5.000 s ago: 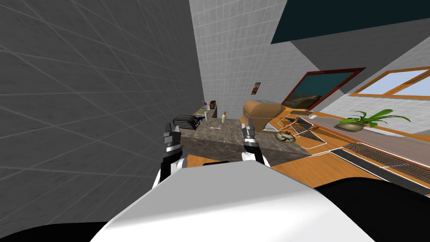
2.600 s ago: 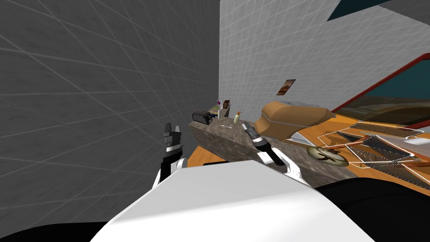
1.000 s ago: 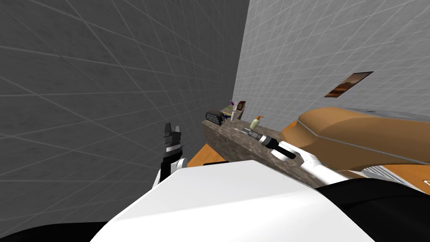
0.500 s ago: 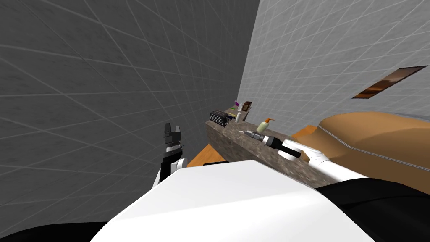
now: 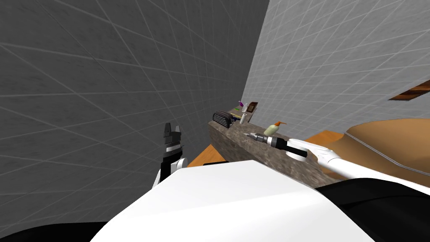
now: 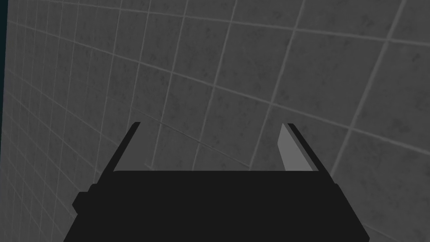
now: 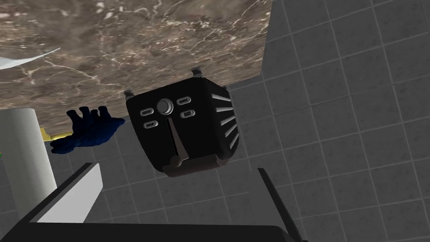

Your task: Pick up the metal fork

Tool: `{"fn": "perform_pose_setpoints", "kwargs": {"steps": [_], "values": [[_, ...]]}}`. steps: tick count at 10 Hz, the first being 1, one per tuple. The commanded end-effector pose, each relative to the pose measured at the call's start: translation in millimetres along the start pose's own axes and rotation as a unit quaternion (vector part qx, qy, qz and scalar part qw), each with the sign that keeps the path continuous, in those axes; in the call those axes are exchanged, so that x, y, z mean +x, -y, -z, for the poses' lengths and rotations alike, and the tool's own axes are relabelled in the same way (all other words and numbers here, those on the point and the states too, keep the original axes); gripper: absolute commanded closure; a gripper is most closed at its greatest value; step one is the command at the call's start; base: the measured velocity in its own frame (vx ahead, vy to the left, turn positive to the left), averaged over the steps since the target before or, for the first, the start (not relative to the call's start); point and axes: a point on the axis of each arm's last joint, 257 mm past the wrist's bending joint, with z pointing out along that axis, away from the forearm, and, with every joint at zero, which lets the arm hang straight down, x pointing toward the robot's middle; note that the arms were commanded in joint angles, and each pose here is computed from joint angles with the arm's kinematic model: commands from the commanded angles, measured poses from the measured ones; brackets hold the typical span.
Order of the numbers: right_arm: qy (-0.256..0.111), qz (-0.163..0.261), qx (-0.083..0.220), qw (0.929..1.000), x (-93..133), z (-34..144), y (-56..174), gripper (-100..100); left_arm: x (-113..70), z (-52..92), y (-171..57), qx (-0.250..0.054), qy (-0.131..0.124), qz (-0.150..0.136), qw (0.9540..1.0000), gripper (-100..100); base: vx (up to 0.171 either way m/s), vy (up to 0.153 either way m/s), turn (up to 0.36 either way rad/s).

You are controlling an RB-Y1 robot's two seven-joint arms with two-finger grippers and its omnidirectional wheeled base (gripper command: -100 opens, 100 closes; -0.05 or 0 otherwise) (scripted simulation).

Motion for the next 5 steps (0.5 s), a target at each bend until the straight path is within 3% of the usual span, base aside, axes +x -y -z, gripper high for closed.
{"fn": "perform_pose_setpoints", "kwargs": {"steps": [1, 2, 4, 5], "values": [[-0.042, 0.021, 0.021, 0.9987, 19, 13.5, 20, -100, 0.0, 0.0, 0, 0.000, 0.000, 0.000, 1.0000, 0, 0.086, 0.048, 0.134], [-0.044, 0.024, 0.021, 0.9986, 18, 14.0, 21, -100, 0.0, 0.0, 0, 0.000, 0.000, 0.000, 1.0000, 0, 0.073, 0.037, 0.079], [-0.113, 0.053, 0.047, 0.9911, 52, 39.2, 48, -100, 0.0, 0.0, 0, 0.000, 0.000, 0.000, 1.0000, 0, 0.085, 0.055, 0.151], [-0.117, 0.059, 0.047, 0.9902, 49, 40.3, 48, -100, 0.0, 0.0, 0, 0.000, 0.000, 0.000, 1.0000, 0, 0.098, 0.042, 0.071]]}}
